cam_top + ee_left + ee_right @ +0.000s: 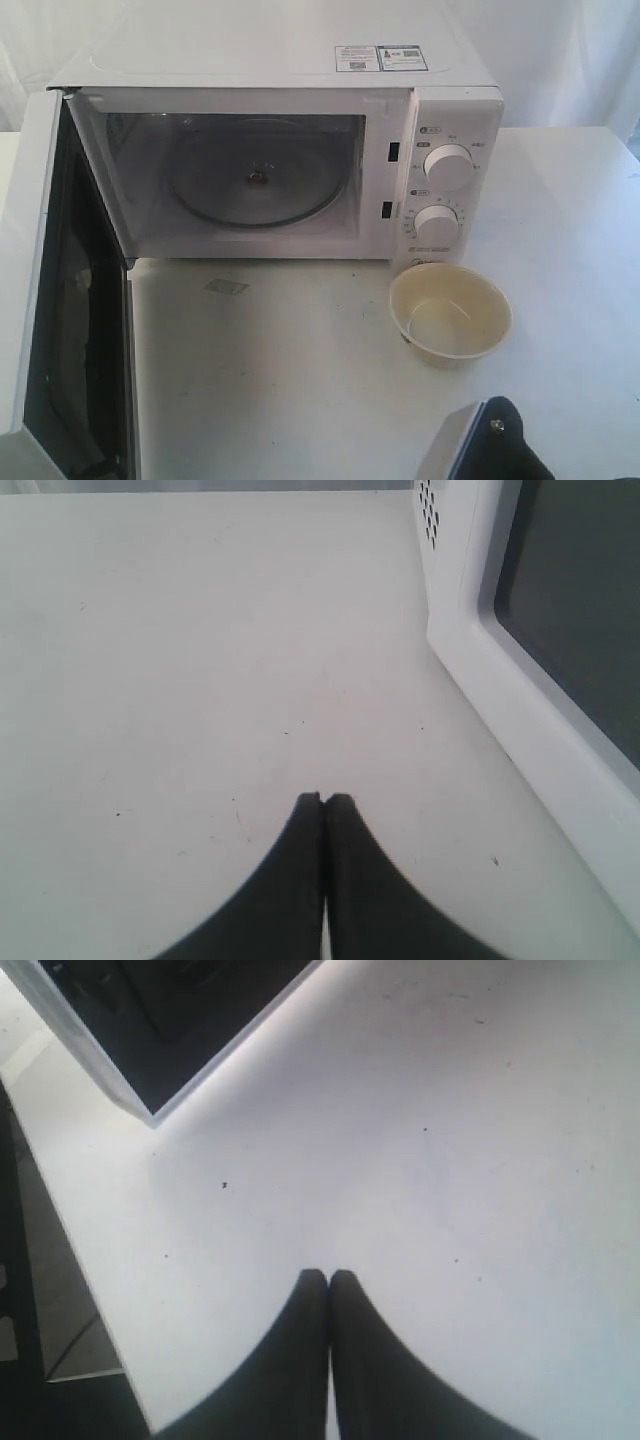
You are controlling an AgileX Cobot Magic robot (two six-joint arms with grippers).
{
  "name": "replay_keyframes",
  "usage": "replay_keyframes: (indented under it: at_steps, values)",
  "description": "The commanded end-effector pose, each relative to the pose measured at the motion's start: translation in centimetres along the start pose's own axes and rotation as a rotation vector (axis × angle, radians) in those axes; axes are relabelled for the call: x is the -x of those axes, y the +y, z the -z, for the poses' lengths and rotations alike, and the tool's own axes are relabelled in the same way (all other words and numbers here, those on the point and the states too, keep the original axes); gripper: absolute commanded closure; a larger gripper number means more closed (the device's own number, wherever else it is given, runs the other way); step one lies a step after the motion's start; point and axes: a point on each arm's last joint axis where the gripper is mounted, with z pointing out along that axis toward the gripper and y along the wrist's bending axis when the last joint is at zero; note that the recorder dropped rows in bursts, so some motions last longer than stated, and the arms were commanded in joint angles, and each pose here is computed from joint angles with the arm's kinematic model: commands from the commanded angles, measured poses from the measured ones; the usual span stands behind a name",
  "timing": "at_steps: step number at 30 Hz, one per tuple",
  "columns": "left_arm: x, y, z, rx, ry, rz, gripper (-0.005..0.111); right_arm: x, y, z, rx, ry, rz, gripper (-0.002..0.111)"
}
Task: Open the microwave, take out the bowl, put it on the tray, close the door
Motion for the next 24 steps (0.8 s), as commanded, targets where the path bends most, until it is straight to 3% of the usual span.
replay_keyframes:
  at_steps: [1,5,10,15,21,24]
  values:
    - [-0.1,0.0,0.0,0.003,0.001,0.003,0.107,-0.8,-0.1,0.5,0.022,-0.067,-0.015,0.108]
    - [0.1,0.0,0.0,0.004,-0.018,-0.028,0.107,-1.2,-0.1,0.8,0.031,-0.1,-0.024,0.108]
    - [1.2,0.1,0.1,0.019,-0.139,-0.121,0.107,-1.5,-0.2,0.9,0.031,-0.093,-0.022,0.108]
    - [2.7,0.2,0.4,0.037,-0.308,-0.112,0.107,-1.7,-0.2,0.9,0.031,-0.091,-0.022,0.108]
    - [5.2,0.3,1.7,-0.039,-0.622,0.24,0.107,-1.4,-0.2,1.0,0.039,-0.124,-0.022,0.108]
    - [6.3,0.3,2.3,-0.108,-0.624,0.441,0.107,-1.4,-0.2,1.0,0.04,-0.126,-0.022,0.108]
